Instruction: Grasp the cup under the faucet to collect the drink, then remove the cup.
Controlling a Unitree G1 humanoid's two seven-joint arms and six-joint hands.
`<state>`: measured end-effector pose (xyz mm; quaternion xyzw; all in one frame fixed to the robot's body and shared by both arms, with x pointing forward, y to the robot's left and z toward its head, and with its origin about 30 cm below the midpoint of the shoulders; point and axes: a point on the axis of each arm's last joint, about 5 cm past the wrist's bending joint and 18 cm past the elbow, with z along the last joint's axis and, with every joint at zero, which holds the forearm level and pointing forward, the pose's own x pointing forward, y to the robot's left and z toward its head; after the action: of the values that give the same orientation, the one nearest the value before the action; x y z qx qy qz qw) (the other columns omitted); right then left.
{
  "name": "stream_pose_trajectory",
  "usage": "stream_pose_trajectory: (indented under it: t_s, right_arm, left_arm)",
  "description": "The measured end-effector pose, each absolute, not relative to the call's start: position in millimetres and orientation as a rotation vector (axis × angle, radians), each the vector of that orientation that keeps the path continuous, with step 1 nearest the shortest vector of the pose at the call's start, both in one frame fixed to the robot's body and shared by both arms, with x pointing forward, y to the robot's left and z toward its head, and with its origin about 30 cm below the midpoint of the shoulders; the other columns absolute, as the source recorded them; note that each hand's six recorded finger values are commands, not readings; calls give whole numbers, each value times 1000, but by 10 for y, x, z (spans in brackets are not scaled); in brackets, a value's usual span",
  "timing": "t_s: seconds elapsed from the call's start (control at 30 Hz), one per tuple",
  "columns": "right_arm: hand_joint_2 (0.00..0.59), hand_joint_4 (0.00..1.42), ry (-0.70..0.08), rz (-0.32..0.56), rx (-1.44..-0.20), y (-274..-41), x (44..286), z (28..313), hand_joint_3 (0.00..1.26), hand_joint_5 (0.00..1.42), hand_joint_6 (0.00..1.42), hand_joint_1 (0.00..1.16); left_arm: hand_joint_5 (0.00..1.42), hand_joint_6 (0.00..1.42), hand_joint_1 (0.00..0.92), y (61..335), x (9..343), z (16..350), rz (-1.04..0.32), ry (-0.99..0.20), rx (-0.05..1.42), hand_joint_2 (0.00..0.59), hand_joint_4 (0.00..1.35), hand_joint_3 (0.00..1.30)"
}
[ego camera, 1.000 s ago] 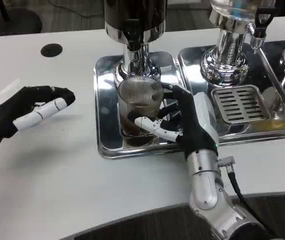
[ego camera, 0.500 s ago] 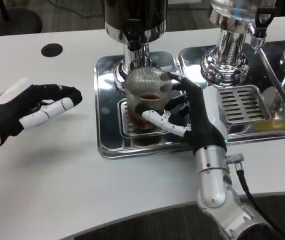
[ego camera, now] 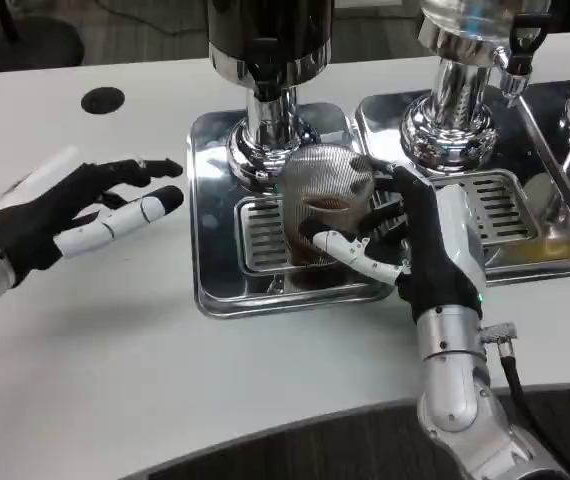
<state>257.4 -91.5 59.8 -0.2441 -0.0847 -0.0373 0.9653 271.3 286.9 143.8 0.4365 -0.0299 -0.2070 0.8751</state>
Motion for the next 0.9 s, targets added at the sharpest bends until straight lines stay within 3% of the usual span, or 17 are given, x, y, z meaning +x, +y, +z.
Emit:
stream_pose_trajectory:
  t_s: [0.9]
  right_arm:
    - [187,521,-183,-49,-503,-1057,2492,733,476,724,983,704]
  left_arm:
    - [12,168,0,2781,2672,1436,-587,-171,994,159,0,138]
